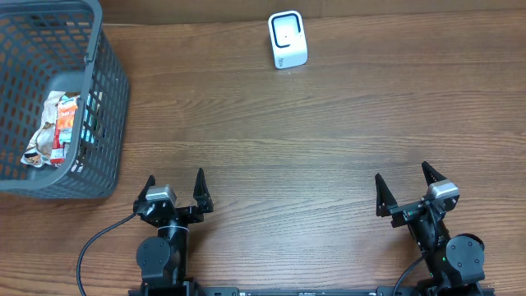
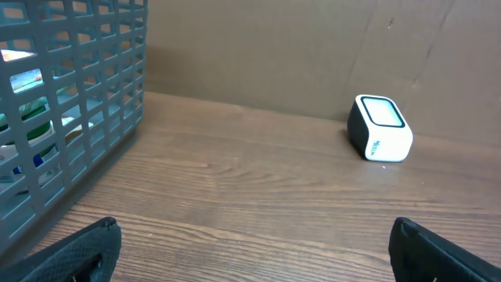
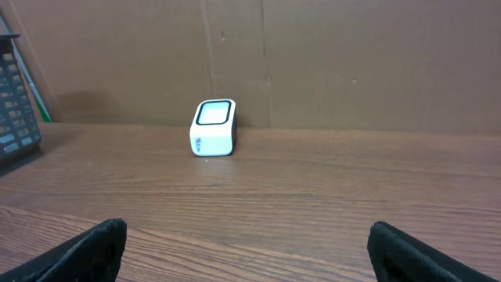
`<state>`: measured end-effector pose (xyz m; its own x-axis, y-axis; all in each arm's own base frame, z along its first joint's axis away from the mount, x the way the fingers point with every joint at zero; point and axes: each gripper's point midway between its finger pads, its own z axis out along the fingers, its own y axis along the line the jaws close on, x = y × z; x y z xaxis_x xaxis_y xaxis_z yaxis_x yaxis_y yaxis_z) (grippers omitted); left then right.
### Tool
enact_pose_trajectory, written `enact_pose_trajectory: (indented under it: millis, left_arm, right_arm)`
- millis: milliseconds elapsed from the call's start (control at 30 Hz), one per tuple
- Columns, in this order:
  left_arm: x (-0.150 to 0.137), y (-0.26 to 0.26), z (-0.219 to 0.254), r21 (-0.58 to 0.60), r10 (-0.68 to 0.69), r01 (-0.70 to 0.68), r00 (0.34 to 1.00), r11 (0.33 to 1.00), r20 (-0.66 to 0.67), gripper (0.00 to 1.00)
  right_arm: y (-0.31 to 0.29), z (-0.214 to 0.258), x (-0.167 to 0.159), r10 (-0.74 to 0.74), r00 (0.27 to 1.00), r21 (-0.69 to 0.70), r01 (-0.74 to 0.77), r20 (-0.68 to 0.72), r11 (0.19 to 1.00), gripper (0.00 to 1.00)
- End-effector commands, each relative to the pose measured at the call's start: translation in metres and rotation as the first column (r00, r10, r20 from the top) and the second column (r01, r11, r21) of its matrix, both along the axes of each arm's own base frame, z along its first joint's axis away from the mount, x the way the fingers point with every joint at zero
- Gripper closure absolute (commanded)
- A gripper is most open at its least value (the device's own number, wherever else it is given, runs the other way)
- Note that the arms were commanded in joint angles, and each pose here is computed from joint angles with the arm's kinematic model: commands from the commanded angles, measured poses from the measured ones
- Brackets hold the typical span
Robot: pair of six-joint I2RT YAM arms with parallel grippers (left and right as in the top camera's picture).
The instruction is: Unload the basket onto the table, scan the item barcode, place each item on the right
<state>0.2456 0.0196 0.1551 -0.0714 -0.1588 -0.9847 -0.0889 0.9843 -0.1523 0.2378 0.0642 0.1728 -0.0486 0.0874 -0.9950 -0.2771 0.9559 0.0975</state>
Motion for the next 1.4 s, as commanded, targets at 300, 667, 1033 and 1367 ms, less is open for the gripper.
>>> enact_pose_trajectory:
  millis: [300, 667, 1033, 1367]
  left_arm:
    - [-0.0001, -0.0030, 0.0006, 0.019, -0.016, 0.016, 1.000, 1.000, 0.006, 0.00]
    - [-0.0001, -0.0030, 0.0006, 0.019, -0.016, 0.016, 1.000, 1.000, 0.006, 0.00]
    - [-0.0001, -0.0031, 0.0006, 0.019, -0.016, 0.016, 1.000, 1.000, 0.006, 0.00]
    - [0.0001, -0.0050, 0.0017, 0.019, -0.027, 0.027, 1.000, 0.999, 0.010, 0.00]
  right_arm:
    - [-0.0011, -0.0023, 0.0004, -0.005, 1.000, 0.004, 0.005, 0.000, 1.000, 0.00]
    - [-0.0011, -0.0023, 0.0004, -0.005, 1.000, 0.004, 0.005, 0.000, 1.000, 0.00]
    - [-0.0011, -0.0023, 0.0004, -0.005, 1.000, 0.004, 0.005, 0.000, 1.000, 0.00]
    - [-0.0011, -0.0023, 0.0004, -0.005, 1.000, 0.004, 0.005, 0.000, 1.000, 0.00]
